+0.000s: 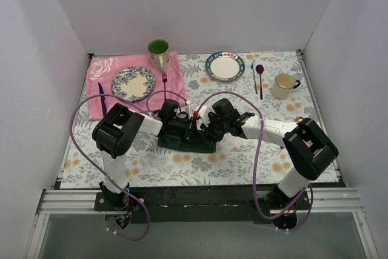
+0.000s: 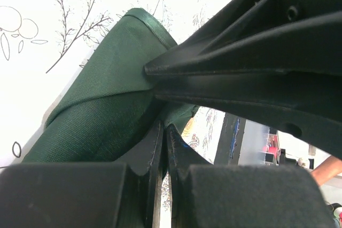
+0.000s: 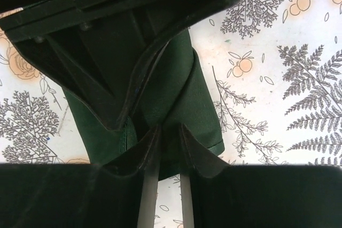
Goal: Fold the napkin into a case and place the utensils inside
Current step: Stuff the top corner of the smaller-rectangle-folded napkin into the folded napkin.
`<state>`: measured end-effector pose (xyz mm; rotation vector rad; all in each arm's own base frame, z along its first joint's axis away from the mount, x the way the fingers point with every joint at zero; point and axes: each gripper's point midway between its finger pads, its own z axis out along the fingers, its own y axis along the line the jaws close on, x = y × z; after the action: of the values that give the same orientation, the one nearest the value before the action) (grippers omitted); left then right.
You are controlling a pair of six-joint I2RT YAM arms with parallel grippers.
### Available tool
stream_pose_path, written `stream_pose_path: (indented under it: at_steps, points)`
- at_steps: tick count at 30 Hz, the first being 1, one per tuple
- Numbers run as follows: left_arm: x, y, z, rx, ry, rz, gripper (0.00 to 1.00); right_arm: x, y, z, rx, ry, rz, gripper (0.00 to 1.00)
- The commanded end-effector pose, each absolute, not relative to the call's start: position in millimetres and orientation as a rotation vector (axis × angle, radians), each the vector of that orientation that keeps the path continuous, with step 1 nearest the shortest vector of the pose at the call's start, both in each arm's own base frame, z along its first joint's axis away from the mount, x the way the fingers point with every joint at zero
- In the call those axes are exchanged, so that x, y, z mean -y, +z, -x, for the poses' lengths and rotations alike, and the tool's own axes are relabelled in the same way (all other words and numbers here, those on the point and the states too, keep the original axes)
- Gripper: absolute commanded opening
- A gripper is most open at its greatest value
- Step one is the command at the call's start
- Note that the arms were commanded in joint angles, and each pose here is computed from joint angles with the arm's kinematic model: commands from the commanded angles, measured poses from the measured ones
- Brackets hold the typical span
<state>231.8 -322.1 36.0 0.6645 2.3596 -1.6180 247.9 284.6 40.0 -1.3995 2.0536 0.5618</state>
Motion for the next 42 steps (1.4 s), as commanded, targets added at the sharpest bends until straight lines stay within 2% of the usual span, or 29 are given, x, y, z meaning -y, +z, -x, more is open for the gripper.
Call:
stream_pose_path:
  at_steps: [1, 3, 4, 17, 29, 42]
  points:
    - [324, 45, -236, -2.320, -1.619, -0.676, 0.00, -283, 38, -251, -2.049, 0.521, 1.405, 0.14]
    - [323, 47, -236, -2.317, -1.619, -0.674, 0.00, -283, 39, -252, -2.053, 0.519, 1.404, 0.03]
    - [322, 47, -236, -2.322, -1.618, -0.668, 0.00, -284, 41, -253, -2.051, 0.520, 1.403, 0.01]
    - [315, 40, -236, -2.394, -1.610, -0.595, 0.00, -281, 68, -262, -1.995, 0.475, 1.326, 0.01]
    - [311, 38, -246, -2.483, -1.601, -0.449, 0.00, -276, 67, -260, -1.973, 0.457, 1.326, 0.01]
    - [320, 79, -257, -2.427, -1.660, -0.370, 0.00, -275, 65, -254, -1.964, 0.472, 1.339, 0.01]
